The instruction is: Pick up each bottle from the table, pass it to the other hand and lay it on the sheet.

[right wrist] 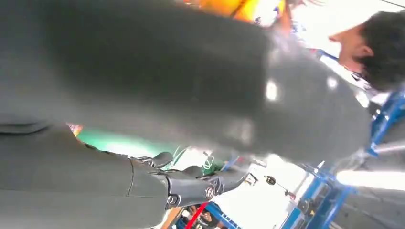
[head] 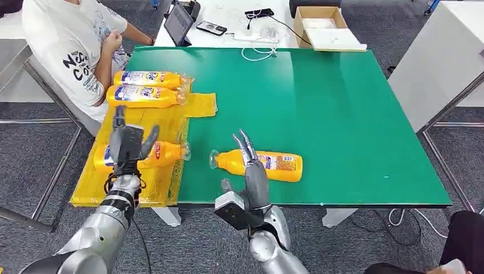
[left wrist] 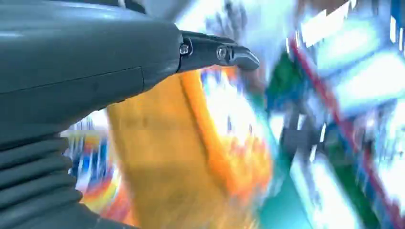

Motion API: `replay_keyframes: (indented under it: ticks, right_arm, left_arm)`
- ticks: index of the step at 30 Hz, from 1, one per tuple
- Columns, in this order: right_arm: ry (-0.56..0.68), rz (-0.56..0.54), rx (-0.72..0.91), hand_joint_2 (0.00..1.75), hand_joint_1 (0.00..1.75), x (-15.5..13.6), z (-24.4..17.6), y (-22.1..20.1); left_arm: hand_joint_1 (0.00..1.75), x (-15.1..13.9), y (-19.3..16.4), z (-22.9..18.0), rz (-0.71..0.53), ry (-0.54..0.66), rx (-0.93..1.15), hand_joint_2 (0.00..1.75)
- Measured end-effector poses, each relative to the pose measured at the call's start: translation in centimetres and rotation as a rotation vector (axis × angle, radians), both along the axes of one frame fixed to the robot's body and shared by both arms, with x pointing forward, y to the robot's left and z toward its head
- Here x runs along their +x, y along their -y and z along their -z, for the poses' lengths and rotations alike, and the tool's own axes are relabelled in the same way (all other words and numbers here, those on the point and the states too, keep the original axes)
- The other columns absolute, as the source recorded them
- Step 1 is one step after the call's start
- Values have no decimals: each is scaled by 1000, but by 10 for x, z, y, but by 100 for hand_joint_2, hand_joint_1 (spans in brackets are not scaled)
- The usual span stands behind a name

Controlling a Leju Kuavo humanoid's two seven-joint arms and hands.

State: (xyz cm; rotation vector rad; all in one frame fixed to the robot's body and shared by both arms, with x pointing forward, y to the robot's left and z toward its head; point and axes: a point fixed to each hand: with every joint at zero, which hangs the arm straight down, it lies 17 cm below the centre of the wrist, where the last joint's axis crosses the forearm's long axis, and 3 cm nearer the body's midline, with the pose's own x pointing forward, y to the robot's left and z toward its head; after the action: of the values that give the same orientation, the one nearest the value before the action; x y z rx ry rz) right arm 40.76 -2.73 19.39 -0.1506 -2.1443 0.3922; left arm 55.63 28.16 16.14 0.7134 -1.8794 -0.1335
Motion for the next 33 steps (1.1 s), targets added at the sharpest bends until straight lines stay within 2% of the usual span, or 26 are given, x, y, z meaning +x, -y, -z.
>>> replay_keyframes:
  ticks: [4, 8, 11, 15, 19, 26, 33]
  right_arm:
    - [-48, 16, -92, 175, 0, 16, 13, 3]
    - [-73, 60, -171, 175, 0, 39, 20, 25]
    - [-130, 104, -263, 175, 0, 61, 33, 45]
    - [-225, 151, -385, 175, 0, 95, 57, 85]
    - [-326, 153, -464, 175, 0, 114, 83, 110]
    - [-465, 101, -518, 175, 0, 121, 123, 120]
    - [-507, 75, -533, 175, 0, 124, 132, 120]
  left_arm:
    - [0, -25, -33, -28, -156, 135, -43, 175]
    - [0, -46, -32, -62, -168, 258, -31, 175]
    - [0, -58, -27, -75, -146, 310, -108, 175]
    - [0, -58, 3, -64, 1, 280, -212, 175]
    - [0, -61, 22, -53, 51, 250, -232, 175]
    - [0, -62, 26, -43, 64, 226, -250, 175]
    - [0, -62, 28, -38, 69, 212, -252, 175]
